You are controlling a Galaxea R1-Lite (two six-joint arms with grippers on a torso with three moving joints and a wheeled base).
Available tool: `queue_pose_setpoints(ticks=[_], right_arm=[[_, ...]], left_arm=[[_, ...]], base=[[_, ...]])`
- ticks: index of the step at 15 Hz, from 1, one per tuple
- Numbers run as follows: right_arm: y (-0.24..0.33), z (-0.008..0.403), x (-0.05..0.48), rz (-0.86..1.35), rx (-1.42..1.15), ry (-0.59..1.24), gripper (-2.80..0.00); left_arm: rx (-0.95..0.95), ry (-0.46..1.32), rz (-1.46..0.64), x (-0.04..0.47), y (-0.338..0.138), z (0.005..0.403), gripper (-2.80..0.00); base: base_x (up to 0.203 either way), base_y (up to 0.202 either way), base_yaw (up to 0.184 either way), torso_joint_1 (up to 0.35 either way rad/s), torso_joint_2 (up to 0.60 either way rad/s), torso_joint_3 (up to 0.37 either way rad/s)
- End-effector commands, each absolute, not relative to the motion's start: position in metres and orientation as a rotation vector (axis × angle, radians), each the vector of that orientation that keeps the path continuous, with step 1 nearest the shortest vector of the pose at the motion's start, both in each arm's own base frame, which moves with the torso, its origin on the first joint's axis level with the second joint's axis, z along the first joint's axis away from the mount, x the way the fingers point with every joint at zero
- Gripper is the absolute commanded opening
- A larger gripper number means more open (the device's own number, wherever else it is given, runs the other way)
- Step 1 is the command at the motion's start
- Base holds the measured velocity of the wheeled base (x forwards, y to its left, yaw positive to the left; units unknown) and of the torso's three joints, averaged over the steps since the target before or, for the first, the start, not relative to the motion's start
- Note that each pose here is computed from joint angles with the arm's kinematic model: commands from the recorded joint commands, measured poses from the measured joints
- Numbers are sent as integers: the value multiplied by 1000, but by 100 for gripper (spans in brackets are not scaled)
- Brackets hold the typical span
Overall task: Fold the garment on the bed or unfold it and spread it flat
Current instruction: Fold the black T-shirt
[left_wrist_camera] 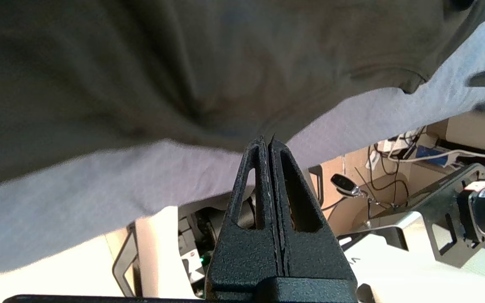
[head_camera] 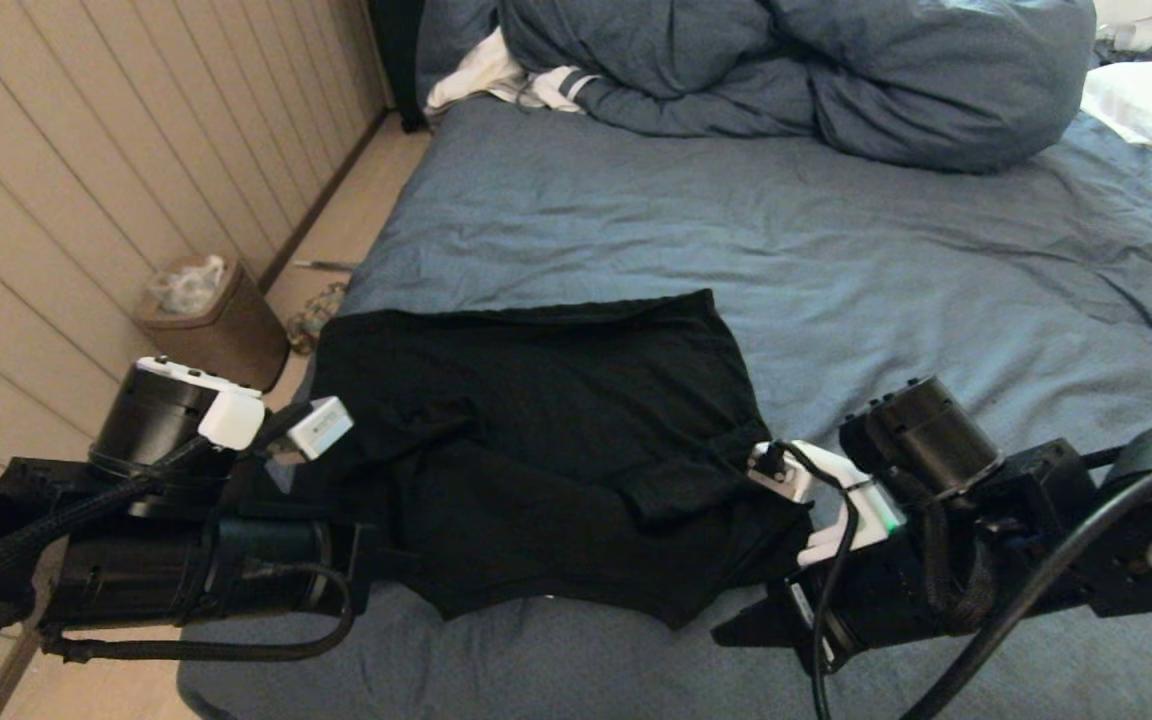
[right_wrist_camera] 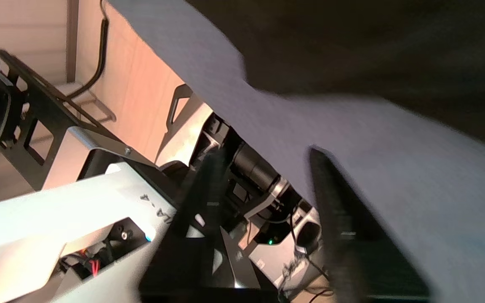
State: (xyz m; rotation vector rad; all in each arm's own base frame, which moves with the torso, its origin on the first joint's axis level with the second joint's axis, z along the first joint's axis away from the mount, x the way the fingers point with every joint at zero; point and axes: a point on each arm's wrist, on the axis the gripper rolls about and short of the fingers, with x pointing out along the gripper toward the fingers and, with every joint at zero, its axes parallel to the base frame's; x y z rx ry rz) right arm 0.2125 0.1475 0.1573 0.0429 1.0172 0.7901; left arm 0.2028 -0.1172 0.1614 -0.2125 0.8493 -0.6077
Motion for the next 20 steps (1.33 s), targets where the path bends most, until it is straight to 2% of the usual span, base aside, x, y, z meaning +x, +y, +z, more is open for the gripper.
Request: queue_pose_setpoints(ticks=[1, 8, 9, 17, 20], right_arm=[[160, 139, 221, 797, 23, 1080, 0], [178, 118, 245, 791, 28, 1101, -4], [180, 120, 246, 788, 43, 1097, -280], [187, 132, 243, 803, 65, 1067, -280], [185, 149, 240, 818, 74, 1005, -280]], left_arm=[[-209, 875, -608, 210, -123, 154, -280], [-211, 884, -603, 215, -125, 151, -280], [-212, 886, -602, 216, -126, 150, -280], [-220, 886, -600, 217, -127, 151, -280], [-227, 874, -602, 216, -127, 155, -280]], base=[[0, 0, 0, 0, 0, 0], [0, 0, 0, 0, 0, 0], [0, 0, 0, 0, 0, 0], [0, 0, 0, 0, 0, 0], [0, 0, 0, 0, 0, 0]])
